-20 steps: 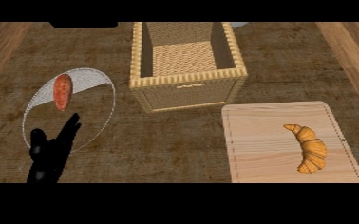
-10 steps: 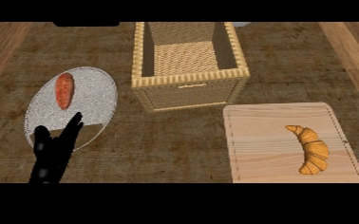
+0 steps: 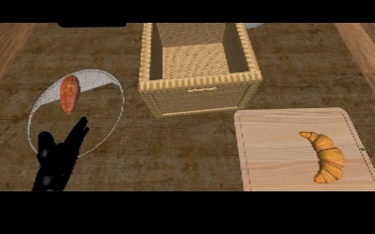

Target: Pick the croissant from the cutting board and place it in the basket

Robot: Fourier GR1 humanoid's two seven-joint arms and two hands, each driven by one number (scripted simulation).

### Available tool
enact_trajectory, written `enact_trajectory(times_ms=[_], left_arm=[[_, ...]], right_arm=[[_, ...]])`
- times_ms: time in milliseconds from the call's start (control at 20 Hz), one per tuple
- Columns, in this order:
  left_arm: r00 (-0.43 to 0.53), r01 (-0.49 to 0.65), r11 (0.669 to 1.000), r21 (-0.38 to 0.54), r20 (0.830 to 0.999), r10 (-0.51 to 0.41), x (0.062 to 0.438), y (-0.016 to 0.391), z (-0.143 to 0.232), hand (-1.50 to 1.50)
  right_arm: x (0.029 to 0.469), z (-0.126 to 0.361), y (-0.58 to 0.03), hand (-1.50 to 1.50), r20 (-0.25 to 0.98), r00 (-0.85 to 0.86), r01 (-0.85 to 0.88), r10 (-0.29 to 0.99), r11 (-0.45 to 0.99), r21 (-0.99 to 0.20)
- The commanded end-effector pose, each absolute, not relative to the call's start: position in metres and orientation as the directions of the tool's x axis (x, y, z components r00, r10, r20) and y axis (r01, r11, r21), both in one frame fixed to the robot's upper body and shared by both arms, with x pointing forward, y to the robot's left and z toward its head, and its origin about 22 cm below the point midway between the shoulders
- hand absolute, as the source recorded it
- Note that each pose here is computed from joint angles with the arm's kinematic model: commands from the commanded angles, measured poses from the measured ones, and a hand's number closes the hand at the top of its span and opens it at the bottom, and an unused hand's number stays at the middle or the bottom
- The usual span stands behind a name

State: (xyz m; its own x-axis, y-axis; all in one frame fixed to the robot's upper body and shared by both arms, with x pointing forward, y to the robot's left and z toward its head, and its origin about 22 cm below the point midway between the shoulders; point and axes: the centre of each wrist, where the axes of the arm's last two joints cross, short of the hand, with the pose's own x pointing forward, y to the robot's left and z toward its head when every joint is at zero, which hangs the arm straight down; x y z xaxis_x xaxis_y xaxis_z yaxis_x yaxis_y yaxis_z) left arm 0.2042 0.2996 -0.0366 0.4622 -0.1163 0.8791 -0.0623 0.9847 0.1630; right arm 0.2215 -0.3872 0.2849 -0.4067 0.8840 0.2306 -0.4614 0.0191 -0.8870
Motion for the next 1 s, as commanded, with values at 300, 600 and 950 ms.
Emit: enact_trajectory(times_ms=[300,600,950], left_arm=[[0.519,-0.052,0.988,0.147,0.849,-0.099,0.193,0.308,-0.056,0.00],[0.539,-0.057,0.986,0.159,0.836,-0.104,0.217,0.300,-0.043,0.00],[0.536,-0.048,0.988,0.149,0.838,-0.100,0.202,0.299,-0.057,0.00]], right_arm=[[0.221,0.210,-0.361,-1.50,0.286,-0.431,-0.474,0.856,0.055,-0.879],[0.223,0.175,-0.374,-1.50,0.233,-0.416,-0.487,0.879,0.001,-0.873],[0.236,0.131,-0.369,-1.50,0.222,-0.415,-0.506,0.882,-0.021,-0.862]])
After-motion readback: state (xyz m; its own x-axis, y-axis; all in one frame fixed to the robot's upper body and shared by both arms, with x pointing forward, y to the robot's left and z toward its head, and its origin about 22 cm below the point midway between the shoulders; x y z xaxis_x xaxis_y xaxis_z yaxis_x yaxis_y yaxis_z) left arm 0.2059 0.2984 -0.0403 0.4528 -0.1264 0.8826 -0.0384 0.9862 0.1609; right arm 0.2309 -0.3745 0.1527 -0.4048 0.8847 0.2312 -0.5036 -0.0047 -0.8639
